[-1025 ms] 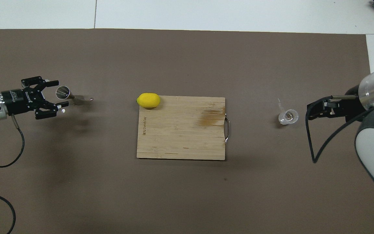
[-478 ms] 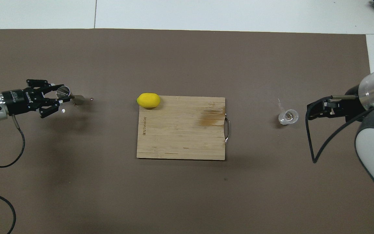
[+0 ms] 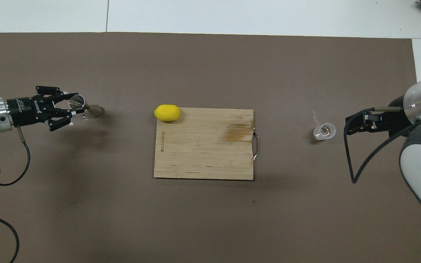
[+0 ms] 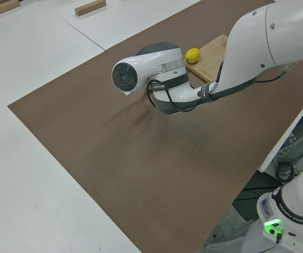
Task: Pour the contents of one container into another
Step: 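Carry the metal cup with the left gripper onto the cutting board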
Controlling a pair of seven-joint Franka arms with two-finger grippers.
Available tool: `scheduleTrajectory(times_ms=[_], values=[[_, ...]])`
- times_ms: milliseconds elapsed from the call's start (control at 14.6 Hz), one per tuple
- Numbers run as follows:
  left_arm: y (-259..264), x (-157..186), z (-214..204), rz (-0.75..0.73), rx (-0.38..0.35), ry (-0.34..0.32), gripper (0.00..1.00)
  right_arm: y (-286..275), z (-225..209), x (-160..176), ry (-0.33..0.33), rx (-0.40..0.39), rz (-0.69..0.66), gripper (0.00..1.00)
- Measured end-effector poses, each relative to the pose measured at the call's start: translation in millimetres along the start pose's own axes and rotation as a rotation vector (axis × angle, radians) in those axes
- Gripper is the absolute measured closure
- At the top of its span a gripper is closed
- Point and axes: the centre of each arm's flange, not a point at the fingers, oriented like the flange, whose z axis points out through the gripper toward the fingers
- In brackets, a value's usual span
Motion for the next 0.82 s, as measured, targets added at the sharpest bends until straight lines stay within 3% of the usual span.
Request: scheduleTrajectory(times_ms=[478,820], values=[[-56,-114,86,0.081,0.161,-0.067,0.50,0,0,0,0.000,0.000,0.000,0.00],[-113,-173,169,0.058,0.120,-0.095,0.50,0,0,0,0.000,0.000,0.000,0.00]])
